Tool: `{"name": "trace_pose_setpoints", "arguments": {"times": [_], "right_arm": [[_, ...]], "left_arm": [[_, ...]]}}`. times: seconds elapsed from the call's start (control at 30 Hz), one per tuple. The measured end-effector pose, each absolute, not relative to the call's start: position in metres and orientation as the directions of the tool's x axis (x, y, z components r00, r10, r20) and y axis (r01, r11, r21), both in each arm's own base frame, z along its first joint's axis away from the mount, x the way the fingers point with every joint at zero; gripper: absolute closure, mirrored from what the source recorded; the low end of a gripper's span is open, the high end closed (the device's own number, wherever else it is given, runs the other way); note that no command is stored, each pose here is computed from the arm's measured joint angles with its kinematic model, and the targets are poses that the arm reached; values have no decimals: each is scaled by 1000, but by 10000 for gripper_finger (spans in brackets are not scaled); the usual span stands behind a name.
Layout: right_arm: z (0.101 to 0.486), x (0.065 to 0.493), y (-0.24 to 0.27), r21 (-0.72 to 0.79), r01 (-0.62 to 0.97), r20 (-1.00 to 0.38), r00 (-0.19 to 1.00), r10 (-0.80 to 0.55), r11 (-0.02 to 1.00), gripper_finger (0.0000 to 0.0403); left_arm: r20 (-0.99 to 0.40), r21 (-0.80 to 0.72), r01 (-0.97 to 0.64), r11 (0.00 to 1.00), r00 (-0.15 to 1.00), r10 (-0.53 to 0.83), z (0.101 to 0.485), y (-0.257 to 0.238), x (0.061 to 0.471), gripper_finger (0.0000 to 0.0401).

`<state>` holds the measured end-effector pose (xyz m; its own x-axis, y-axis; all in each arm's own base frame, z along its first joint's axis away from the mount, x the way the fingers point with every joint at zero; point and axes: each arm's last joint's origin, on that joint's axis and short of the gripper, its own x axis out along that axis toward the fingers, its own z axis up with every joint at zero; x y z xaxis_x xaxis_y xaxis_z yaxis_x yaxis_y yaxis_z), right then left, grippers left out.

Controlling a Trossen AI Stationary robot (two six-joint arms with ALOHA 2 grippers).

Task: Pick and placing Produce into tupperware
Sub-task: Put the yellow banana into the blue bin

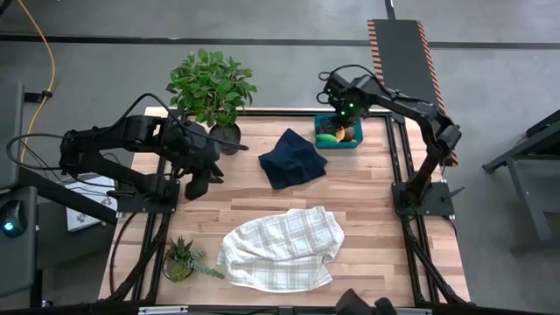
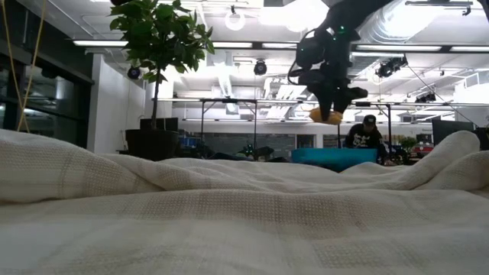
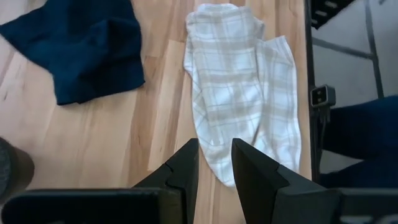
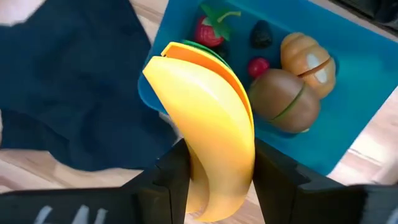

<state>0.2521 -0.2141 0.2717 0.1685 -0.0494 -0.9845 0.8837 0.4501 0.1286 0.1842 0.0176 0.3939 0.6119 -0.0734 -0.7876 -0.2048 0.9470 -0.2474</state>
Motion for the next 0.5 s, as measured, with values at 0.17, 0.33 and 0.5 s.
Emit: {"name": "trace_pose_setpoints", "arguments": {"times": [0.17, 0.33, 0.5], "right_arm": [[271, 241, -223, 119, 857, -987, 157, -35, 502, 274], [271, 233, -231, 104, 813, -988, 150, -32, 573, 274], [271, 227, -235, 95, 766, -989, 144, -25, 635, 274]], "left_arm": [[-784, -266, -287, 920, 620, -33, 395, 19, 185, 318], [-764, -291, -356, 888, 645, 8, 397, 20, 188, 318], [-751, -315, -418, 852, 659, 45, 398, 21, 189, 318]]}}
